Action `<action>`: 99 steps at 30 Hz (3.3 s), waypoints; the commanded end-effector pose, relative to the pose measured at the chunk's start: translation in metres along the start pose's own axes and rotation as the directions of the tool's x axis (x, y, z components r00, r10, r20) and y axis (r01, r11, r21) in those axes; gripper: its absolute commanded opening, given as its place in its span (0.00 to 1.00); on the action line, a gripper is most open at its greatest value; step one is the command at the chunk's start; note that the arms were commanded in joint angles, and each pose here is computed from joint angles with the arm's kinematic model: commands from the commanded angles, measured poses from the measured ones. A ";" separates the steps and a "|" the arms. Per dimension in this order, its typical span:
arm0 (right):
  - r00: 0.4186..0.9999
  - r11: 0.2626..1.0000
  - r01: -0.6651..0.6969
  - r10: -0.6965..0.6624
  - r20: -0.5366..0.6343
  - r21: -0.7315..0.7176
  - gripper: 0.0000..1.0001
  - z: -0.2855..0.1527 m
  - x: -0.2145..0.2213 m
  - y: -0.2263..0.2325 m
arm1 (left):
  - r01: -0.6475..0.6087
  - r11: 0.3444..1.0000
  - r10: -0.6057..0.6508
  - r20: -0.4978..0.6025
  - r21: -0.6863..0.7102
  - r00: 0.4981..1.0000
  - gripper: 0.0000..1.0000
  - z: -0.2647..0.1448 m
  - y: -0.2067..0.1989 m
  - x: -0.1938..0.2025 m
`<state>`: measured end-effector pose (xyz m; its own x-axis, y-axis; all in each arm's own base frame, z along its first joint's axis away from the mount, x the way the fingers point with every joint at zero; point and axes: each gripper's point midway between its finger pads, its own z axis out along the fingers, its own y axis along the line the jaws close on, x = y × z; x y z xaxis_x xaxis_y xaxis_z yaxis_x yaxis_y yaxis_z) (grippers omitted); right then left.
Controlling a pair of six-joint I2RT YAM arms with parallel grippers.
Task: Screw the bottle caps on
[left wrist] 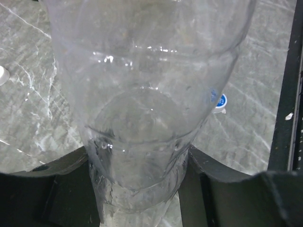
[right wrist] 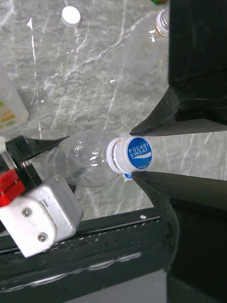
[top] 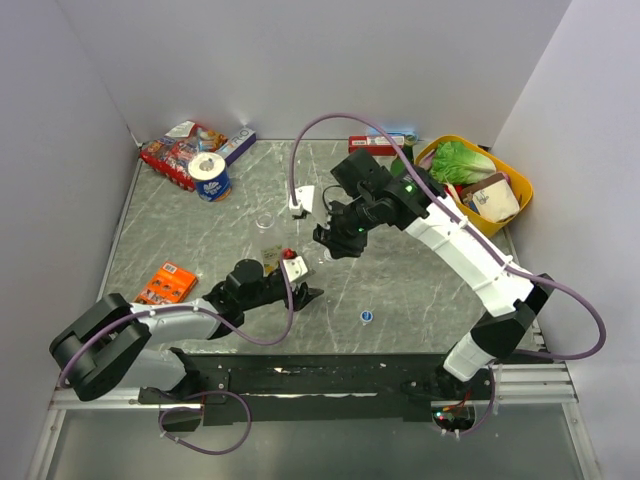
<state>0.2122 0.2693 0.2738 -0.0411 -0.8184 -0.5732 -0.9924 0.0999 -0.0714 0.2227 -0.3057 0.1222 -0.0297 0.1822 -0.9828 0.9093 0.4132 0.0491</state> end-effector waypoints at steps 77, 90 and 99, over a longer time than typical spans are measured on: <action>0.873 0.920 -0.381 0.326 0.362 0.089 0.67 -0.088 -0.055 -0.017 | 0.153 0.983 -0.113 0.319 -0.102 0.941 0.01 -0.007 0.034 -0.096; 0.790 0.834 0.492 -0.549 0.275 0.250 0.79 -0.108 -0.037 0.002 | -0.218 0.970 0.202 0.144 0.109 0.969 0.01 -0.017 -0.004 -0.047; 0.558 0.600 0.794 -0.783 0.274 0.099 0.80 -0.084 -0.016 0.053 | -0.331 0.926 0.323 0.075 0.180 0.944 0.01 -0.018 -0.002 -0.039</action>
<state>0.1770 0.2448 0.3602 0.6433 -0.5053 -0.5752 -0.7622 -0.3513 -0.5438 0.2167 -0.2939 0.1466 0.1814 0.2368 -0.9545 0.9399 0.2436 0.2391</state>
